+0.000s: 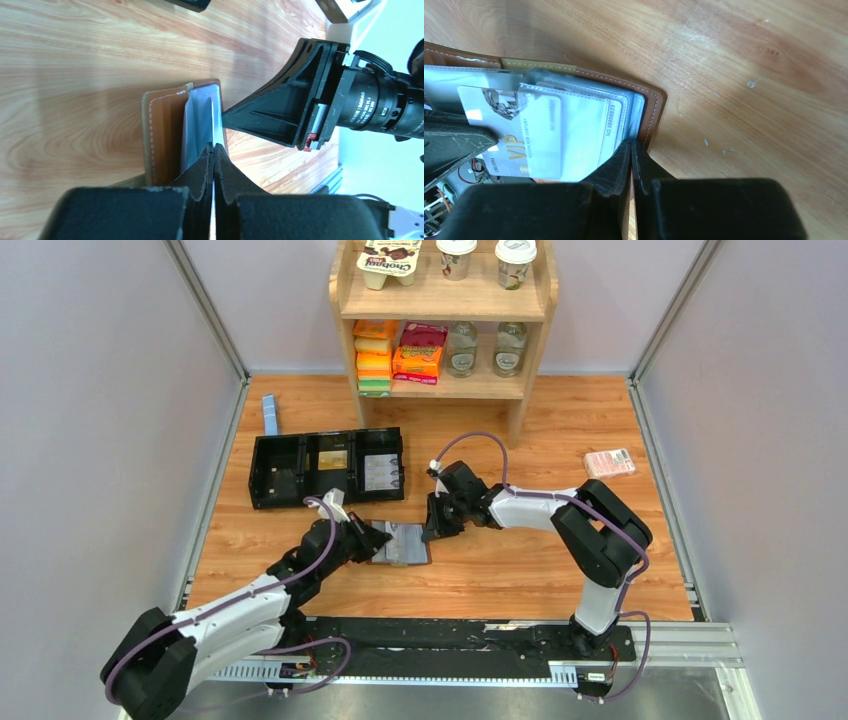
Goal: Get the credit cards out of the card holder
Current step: Remove the credit card from the card holder, then place the credit card in the storage box.
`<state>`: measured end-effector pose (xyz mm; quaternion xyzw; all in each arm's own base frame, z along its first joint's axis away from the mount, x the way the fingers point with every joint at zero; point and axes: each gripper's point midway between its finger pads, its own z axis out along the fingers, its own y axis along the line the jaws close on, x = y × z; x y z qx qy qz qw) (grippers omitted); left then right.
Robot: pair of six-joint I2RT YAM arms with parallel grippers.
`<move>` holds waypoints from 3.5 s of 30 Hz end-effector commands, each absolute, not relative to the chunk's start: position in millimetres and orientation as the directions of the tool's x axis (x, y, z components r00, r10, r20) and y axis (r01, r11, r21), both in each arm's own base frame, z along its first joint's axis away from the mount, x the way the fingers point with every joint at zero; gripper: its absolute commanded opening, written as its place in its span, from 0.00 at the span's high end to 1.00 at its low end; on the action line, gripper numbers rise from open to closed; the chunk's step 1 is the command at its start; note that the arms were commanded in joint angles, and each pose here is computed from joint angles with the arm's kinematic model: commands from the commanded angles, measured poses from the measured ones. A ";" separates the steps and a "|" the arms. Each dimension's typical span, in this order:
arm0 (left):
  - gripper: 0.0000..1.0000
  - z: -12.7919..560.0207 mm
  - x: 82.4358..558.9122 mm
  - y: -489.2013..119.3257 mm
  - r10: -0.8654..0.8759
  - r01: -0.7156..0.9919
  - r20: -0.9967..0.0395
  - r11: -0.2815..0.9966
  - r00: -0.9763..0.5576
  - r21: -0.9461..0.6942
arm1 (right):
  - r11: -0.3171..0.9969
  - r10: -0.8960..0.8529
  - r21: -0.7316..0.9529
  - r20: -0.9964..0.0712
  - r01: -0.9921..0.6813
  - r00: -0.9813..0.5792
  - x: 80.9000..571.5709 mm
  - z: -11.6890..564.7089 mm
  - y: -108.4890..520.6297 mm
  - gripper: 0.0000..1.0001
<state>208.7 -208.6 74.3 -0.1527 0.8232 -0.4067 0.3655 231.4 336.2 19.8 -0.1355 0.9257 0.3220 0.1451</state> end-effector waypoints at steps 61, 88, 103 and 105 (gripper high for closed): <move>1.00 284.0 147.5 -245.1 0.048 0.892 -0.946 0.350 -0.321 -0.285 | -0.015 -0.297 0.345 -0.898 -0.939 -0.325 161.6 277.2 345.3 0.43; 0.19 278.8 227.0 -30.9 0.028 -0.073 -0.993 0.997 -0.116 0.037 | 0.699 -0.032 0.567 -0.582 -0.435 -0.812 323.7 199.0 404.5 1.00; 0.18 269.3 224.3 -19.9 0.034 -0.121 -0.994 0.992 -0.100 0.046 | 0.804 0.120 0.566 -0.457 -0.184 -0.881 385.6 119.1 448.0 0.99; 0.18 269.3 224.0 -19.7 0.034 -0.121 -0.994 0.992 -0.100 0.046 | 0.799 0.112 0.571 -0.447 -0.187 -0.887 386.8 114.3 453.9 0.98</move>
